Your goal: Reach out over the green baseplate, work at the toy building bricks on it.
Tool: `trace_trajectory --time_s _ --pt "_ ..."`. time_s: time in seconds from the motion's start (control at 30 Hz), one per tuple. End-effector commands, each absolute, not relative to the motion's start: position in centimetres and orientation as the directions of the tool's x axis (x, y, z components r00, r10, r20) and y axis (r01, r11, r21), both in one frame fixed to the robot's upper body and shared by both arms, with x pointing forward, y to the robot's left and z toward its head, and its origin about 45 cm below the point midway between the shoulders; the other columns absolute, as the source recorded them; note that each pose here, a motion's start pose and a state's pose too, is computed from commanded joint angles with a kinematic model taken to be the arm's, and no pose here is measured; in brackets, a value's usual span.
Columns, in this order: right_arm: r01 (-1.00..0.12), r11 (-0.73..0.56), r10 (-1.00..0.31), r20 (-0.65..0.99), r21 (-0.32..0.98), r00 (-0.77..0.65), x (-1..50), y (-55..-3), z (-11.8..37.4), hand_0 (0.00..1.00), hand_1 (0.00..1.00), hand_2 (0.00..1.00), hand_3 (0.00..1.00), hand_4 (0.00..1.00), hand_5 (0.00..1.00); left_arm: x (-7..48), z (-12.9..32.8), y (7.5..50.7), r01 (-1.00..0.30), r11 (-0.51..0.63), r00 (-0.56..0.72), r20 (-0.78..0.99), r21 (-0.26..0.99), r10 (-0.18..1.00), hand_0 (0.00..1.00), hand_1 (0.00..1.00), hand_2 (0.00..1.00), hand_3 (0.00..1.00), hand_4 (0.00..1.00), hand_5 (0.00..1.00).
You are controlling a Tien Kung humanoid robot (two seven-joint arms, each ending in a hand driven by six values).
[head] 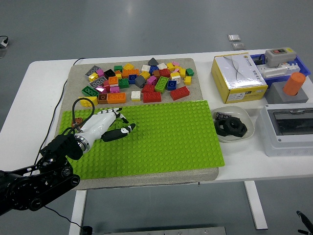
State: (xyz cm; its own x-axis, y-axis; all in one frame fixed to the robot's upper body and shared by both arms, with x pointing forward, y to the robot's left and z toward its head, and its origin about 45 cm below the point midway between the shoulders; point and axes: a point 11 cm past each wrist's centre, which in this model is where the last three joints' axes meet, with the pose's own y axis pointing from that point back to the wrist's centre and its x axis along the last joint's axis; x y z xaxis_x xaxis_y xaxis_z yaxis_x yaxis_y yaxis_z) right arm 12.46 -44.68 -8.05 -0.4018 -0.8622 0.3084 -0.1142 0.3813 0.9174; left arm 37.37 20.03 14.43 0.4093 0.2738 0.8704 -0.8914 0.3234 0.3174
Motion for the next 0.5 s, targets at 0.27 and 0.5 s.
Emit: trace_trajectory --time_s 0.27,0.5 --pt "-0.111 0.381 -0.862 0.309 0.918 -0.401 12.4 -44.6 -8.1 0.682 0.655 0.713 0.73 0.888 0.85 37.6 18.0 21.4 -0.911 0.327 0.359 0.873 0.251 0.331 0.998 0.998 0.998 0.669 0.694 0.998" --pt "-0.108 0.379 -0.866 0.311 0.919 -0.392 12.6 -44.3 -8.1 0.682 0.655 0.711 0.73 0.887 0.849 36.3 20.8 24.4 -0.924 0.323 0.348 0.803 0.207 0.483 0.998 0.976 0.966 0.692 0.699 0.998"
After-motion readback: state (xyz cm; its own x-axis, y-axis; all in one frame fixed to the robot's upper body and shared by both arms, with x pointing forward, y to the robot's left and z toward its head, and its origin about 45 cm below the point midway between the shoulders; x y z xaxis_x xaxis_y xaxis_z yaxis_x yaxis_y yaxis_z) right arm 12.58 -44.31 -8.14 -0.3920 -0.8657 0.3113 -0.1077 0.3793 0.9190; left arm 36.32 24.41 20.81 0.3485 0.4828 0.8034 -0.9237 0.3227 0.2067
